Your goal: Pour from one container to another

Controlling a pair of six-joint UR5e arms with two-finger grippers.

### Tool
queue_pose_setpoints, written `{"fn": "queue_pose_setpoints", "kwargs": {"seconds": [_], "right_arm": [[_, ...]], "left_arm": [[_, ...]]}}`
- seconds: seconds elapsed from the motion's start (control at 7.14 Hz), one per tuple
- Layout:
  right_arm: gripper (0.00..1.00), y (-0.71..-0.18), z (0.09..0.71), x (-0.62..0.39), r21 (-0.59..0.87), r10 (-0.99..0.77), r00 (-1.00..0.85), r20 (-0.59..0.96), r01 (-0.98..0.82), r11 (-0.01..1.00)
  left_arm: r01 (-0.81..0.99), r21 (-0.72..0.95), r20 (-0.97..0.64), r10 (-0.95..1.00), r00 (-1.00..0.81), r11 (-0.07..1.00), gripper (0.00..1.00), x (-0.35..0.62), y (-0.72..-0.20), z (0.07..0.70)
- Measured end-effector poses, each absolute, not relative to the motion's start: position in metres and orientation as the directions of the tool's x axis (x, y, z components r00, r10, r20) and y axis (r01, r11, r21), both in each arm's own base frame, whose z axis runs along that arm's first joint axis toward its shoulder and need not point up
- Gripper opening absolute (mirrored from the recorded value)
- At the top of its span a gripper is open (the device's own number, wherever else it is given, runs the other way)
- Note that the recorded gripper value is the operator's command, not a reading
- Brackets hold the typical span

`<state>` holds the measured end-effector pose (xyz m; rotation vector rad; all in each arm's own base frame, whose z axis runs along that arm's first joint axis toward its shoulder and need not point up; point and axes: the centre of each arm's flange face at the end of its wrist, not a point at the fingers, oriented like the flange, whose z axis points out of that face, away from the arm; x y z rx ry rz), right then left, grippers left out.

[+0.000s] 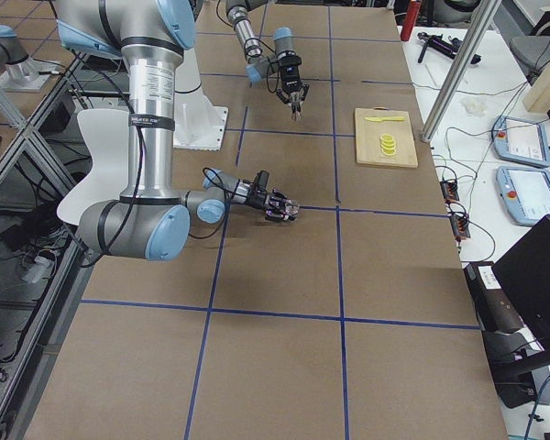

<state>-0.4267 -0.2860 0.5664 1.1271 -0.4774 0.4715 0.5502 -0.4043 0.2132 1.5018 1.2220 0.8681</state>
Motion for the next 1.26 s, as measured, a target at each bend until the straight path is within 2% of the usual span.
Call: {"fn": "queue_pose_setpoints", "kwargs": {"seconds": [0.42,0.98,1.26], "right_arm": [[0.0,-0.288,0.558,-0.425,0.744,0.104,0.816,0.569,-0.564,0.357],[0.0,-0.293,0.505,-0.417,0.712,0.075,0.789,0.61,-0.588,0.384],[0.0,-0.302,0.487,-0.405,0.757,0.003,0.816,0.578,-0.537,0.372]], "left_arm": [[0.274,0.962,-0.049,0.97,0.24,-0.019,0.0,0.549,-0.404,0.216],[0.277,0.961,-0.048,0.97,0.239,-0.021,0.0,0.547,-0.403,0.22],[0.278,0.96,-0.048,0.97,0.239,-0.021,0.0,0.547,-0.403,0.221]]}}
